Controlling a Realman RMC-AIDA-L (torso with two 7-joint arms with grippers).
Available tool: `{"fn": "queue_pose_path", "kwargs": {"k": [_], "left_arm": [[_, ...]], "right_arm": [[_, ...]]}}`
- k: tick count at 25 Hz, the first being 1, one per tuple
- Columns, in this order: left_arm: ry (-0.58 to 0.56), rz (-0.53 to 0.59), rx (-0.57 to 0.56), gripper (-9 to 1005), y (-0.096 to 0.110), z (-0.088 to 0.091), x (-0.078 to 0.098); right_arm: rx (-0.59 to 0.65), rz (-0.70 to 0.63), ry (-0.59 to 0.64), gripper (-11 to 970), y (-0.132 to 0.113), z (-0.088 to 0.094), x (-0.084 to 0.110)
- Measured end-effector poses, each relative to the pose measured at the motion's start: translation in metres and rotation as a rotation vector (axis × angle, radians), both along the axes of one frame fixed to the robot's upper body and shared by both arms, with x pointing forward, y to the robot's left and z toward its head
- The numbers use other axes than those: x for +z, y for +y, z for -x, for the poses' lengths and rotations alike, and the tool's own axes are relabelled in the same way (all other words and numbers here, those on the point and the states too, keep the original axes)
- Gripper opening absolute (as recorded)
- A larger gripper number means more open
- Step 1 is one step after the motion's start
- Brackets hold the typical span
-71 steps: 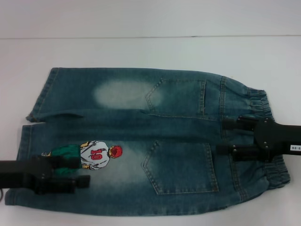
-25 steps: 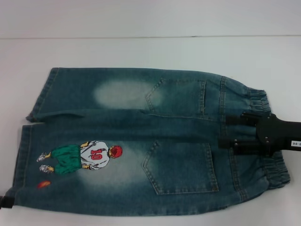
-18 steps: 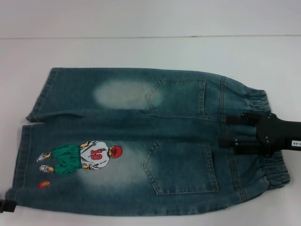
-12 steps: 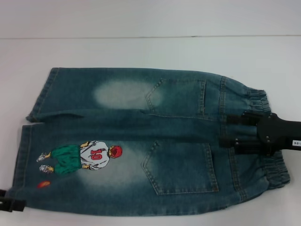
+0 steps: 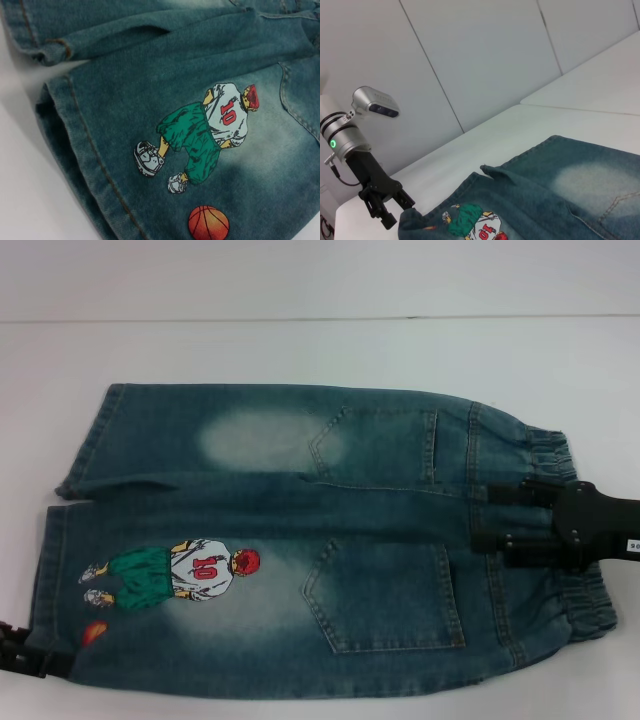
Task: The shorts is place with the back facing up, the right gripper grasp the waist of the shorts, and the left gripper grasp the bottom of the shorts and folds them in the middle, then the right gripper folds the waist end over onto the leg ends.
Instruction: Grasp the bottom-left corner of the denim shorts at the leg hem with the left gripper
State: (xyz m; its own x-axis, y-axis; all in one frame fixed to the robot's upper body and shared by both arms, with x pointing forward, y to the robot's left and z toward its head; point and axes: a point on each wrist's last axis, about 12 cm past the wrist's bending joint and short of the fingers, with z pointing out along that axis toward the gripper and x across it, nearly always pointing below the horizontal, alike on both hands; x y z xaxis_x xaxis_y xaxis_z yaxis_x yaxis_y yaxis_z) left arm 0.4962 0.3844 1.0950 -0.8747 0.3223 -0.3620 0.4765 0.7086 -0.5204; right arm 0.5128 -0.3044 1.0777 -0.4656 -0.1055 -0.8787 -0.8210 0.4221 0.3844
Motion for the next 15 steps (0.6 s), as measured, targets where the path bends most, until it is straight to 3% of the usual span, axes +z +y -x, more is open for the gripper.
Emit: {"fn": "queue_pose_path", "kwargs": {"k": [15], "left_arm": [[0.005, 0.002, 0.002, 903, -0.0010, 0.0018, -0.0021]], "right_arm": [[0.003, -0.004, -0.008, 944, -0.0001, 0.0016, -0.0002]]}}
